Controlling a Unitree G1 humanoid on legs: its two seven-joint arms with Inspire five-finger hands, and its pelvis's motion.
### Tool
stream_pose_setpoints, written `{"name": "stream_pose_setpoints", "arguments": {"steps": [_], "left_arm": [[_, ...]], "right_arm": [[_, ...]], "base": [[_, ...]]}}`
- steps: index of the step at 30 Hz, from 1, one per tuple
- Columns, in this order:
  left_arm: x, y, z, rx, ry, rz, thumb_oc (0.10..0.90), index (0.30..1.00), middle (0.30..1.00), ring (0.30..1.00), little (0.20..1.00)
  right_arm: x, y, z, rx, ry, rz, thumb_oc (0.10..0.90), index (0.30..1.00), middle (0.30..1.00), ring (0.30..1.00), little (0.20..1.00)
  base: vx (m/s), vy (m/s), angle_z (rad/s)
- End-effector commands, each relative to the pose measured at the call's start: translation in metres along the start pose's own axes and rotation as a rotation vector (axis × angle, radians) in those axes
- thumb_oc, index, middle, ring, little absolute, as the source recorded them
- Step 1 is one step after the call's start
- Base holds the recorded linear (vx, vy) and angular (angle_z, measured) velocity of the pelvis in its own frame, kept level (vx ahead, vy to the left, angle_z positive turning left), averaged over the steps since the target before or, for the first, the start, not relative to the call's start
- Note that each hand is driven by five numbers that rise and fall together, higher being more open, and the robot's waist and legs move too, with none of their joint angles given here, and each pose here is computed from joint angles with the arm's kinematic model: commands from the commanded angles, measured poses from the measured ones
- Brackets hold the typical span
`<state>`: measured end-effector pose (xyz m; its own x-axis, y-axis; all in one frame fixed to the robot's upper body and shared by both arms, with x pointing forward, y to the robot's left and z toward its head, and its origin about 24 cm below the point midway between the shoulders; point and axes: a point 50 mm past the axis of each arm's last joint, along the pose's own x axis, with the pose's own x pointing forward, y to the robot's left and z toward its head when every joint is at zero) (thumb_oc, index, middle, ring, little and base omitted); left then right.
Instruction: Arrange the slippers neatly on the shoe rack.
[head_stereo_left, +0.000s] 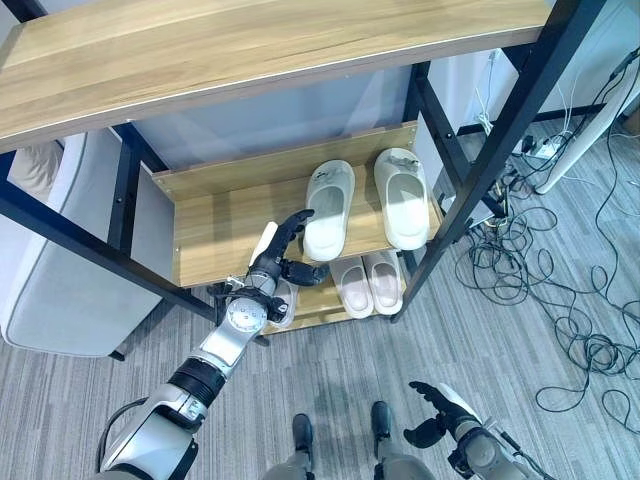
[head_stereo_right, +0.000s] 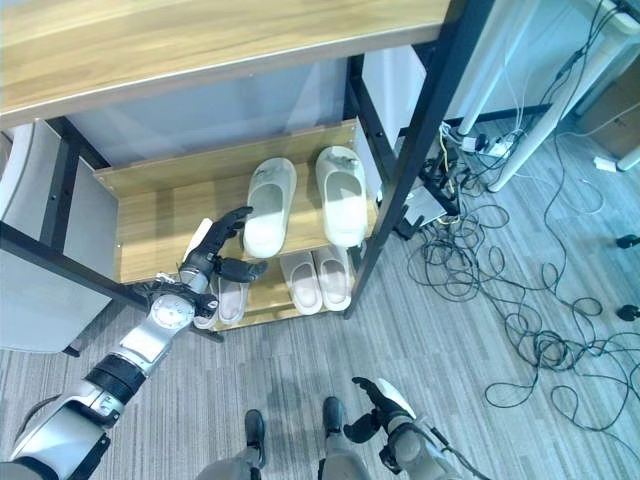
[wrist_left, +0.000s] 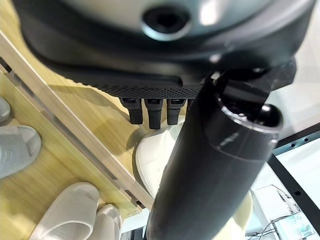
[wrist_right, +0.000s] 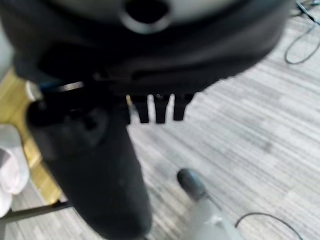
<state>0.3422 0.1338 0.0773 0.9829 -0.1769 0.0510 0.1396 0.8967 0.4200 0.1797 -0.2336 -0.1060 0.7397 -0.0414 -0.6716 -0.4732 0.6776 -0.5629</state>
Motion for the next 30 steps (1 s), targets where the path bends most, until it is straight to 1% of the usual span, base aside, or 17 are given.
{"name": "stream_pose_setpoints", "arguments": {"steps": [1, 11, 20, 30], "left_arm": [[0.010, -0.010, 0.038, -0.066, -0.182, -0.010, 0.800, 0.900, 0.900, 0.900, 0.900], [0.012, -0.027, 0.051, -0.134, -0.216, -0.051, 0.800, 0.900, 0.900, 0.900, 0.900], [0.014, -0.039, 0.062, -0.140, -0.246, -0.082, 0.800, 0.900, 0.900, 0.900, 0.900], [0.015, -0.034, 0.059, -0.097, -0.241, -0.072, 0.800, 0.900, 0.900, 0.900, 0.900]], "right_arm": [[-0.006, 0.004, -0.007, -0.001, -0.004, -0.017, 0.800, 0.900, 0.900, 0.900, 0.900], [-0.006, 0.006, -0.007, 0.005, -0.005, -0.017, 0.800, 0.900, 0.900, 0.900, 0.900], [-0.006, 0.006, -0.006, 0.012, -0.007, -0.019, 0.800, 0.900, 0.900, 0.900, 0.900], [-0.007, 0.009, -0.009, 0.011, 0.003, -0.014, 0.800, 0.900, 0.900, 0.900, 0.900]], "base": [[0.00, 0.000, 0.00], [0.00, 0.000, 0.00], [0.00, 0.000, 0.00], [0.00, 0.000, 0.00]]}}
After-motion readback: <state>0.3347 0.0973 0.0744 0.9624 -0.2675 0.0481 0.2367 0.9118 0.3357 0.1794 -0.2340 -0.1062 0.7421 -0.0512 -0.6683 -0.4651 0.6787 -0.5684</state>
